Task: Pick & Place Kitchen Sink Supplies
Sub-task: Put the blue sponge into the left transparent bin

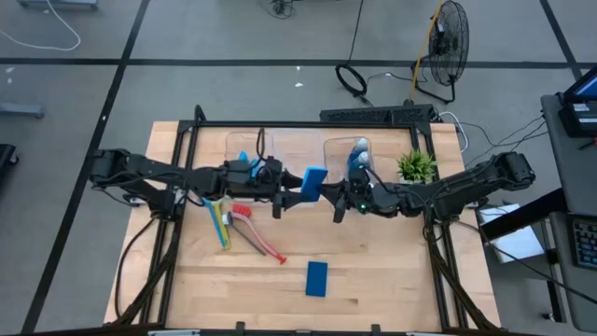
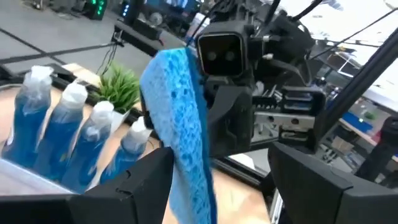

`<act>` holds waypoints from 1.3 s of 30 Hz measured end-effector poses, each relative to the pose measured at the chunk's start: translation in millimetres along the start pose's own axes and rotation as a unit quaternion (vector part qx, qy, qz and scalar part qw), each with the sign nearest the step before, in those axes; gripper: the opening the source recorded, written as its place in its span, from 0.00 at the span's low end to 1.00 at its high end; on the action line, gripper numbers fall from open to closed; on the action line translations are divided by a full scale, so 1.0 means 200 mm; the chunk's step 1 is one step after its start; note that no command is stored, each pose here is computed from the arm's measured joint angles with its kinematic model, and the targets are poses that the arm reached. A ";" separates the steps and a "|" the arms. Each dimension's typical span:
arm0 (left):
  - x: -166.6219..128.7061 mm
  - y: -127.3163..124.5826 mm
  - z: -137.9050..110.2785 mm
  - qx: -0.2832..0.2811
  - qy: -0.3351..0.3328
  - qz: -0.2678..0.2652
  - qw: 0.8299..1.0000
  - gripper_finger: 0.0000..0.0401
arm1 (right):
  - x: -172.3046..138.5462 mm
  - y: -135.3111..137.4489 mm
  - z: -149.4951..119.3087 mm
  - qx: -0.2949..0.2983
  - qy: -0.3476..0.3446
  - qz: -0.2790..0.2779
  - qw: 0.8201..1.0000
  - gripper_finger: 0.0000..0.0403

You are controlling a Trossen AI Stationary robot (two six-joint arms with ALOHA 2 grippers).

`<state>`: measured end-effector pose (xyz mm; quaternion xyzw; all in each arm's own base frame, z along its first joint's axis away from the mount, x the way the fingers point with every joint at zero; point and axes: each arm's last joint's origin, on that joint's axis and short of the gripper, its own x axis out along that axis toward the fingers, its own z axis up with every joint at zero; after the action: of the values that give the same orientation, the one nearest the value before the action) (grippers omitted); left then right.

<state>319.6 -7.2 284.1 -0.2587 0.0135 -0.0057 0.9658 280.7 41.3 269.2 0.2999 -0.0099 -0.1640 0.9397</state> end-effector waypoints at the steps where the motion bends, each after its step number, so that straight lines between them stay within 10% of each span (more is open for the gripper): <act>1: 0.01 0.00 0.00 0.001 0.004 0.001 1.000 0.66 | 0.00 0.00 0.00 -0.001 0.001 -0.001 1.000 0.00; 11: 0.05 0.02 -0.01 -0.015 0.037 0.033 0.999 0.61 | 0.00 0.00 0.00 -0.003 0.002 0.004 1.000 0.00; 21: 0.05 0.02 -0.01 -0.016 0.038 0.036 0.998 0.06 | 0.00 0.00 0.00 -0.003 0.006 0.009 1.000 0.00; 39: -0.06 0.03 0.00 0.007 0.115 0.092 0.989 0.02 | 0.00 0.01 -0.01 -0.020 0.027 0.028 0.999 0.27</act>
<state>307.6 -1.9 281.5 -0.2470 0.1482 0.0531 0.9561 280.8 43.8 268.2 0.2848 0.0103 -0.1297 0.9497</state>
